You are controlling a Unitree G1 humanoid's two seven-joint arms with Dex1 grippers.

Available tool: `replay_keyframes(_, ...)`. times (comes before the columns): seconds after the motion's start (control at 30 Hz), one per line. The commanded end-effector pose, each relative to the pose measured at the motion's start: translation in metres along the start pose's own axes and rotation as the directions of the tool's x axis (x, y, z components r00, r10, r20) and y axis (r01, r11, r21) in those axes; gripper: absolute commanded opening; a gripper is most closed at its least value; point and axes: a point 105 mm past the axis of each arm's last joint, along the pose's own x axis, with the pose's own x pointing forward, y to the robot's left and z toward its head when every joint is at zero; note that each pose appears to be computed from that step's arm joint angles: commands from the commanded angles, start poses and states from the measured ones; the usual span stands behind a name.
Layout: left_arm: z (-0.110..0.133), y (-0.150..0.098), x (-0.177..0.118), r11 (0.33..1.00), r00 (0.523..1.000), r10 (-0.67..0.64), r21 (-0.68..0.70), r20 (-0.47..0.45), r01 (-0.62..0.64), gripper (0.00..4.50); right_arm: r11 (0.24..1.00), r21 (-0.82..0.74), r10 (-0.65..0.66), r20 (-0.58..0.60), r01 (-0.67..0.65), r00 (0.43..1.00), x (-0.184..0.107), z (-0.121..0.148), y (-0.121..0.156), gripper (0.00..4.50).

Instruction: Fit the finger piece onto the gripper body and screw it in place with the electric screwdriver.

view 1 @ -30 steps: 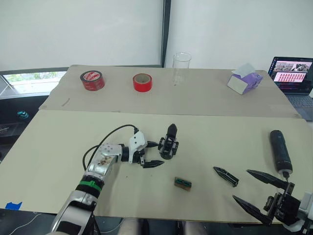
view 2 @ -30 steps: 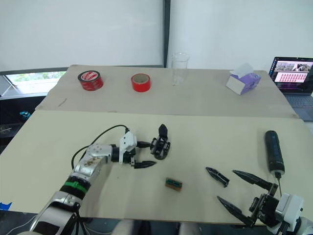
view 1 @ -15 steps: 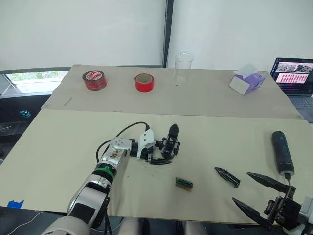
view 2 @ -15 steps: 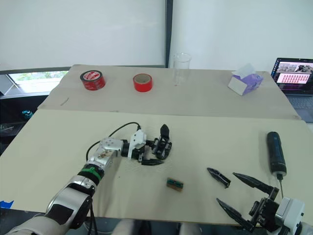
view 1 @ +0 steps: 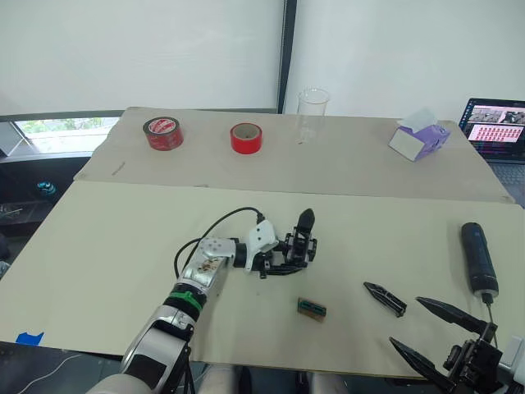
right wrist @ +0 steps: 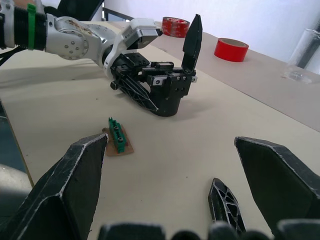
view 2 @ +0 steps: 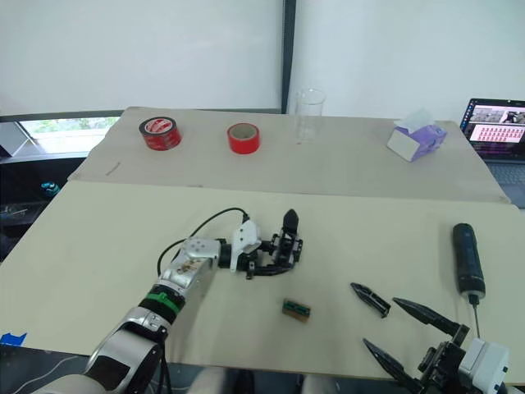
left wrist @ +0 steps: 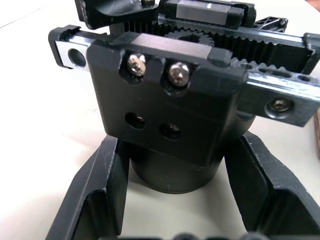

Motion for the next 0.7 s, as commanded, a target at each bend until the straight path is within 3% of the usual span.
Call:
replay_keyframes(0.03,-0.004,-0.011,0.008,0.999,0.999,-0.038,-0.007,-0.022,0.037,2.27,0.999,-0.034,0.004,0.023,-0.003,1.0,0.003,0.008,0.001,4.5)
replay_keyframes(0.33,-0.016,-0.014,0.004,0.998,0.996,-0.058,-0.025,-0.069,0.056,2.27,1.0,-0.027,0.006,0.018,-0.006,1.0,0.002,0.009,0.0,4.5)
replay_keyframes(0.47,-0.015,-0.003,-0.006,0.999,0.998,-0.005,-0.034,-0.064,0.003,4.23,0.999,0.045,-0.026,-0.004,0.026,1.0,-0.002,0.012,-0.003,4.5)
replay_keyframes(0.5,-0.015,0.0,-0.012,0.999,0.998,0.01,-0.03,-0.058,-0.012,4.41,0.998,0.042,-0.038,-0.013,0.038,0.999,-0.004,0.013,-0.004,4.5)
replay_keyframes(0.7,-0.025,0.001,-0.067,1.0,0.998,0.015,0.002,-0.064,-0.015,4.41,0.988,0.034,-0.15,-0.083,0.153,0.985,-0.026,0.013,-0.003,4.5)
